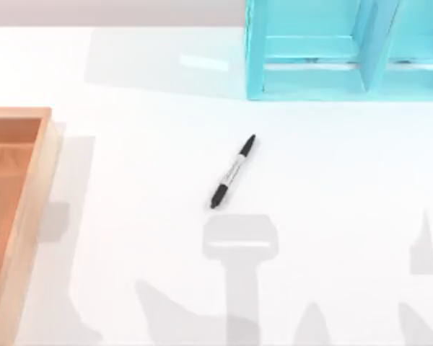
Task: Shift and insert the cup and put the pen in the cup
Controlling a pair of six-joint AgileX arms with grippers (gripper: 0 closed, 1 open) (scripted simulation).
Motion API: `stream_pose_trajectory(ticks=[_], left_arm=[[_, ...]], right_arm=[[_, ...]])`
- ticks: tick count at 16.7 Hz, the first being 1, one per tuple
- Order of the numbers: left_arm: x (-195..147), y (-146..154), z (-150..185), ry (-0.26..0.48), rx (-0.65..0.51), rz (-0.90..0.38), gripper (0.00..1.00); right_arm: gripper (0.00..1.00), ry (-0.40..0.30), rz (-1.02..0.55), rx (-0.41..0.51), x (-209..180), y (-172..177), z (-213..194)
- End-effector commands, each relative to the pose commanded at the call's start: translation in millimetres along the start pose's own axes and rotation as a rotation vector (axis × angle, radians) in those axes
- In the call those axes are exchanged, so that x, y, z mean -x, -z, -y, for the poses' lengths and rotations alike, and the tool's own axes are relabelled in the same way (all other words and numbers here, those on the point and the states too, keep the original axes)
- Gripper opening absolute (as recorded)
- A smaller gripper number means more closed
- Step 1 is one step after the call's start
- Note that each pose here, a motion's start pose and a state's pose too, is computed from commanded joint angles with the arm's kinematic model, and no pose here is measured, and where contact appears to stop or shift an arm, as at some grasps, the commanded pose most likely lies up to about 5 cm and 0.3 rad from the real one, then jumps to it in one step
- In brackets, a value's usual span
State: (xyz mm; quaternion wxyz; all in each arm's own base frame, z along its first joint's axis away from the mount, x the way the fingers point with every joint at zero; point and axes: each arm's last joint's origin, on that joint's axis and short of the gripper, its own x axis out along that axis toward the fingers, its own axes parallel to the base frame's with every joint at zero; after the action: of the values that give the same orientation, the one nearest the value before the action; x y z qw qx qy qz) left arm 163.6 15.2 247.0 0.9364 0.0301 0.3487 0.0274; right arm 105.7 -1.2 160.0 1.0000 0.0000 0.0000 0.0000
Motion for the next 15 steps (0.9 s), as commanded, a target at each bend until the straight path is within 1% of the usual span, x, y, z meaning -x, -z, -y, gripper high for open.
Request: stream_pose_trajectory(ticks=[5, 9, 12, 15], left_arm=[[-35, -57, -18, 0.017, -0.016, -0.370, 1.00], [-75, -85, -33, 0.046, -0.015, -0.621, 1.00], [-102, -96, -42, 0.070, -0.014, -0.764, 1.00], [-118, -101, -48, 0.086, -0.014, -0.845, 1.00]], right_arm=[[1.00, 0.000, 0.000, 0.000, 0, 0, 0], [1.00, 0.000, 0.000, 0.000, 0, 0, 0], [1.00, 0.000, 0.000, 0.000, 0, 0, 0], [1.00, 0.000, 0.000, 0.000, 0, 0, 0]])
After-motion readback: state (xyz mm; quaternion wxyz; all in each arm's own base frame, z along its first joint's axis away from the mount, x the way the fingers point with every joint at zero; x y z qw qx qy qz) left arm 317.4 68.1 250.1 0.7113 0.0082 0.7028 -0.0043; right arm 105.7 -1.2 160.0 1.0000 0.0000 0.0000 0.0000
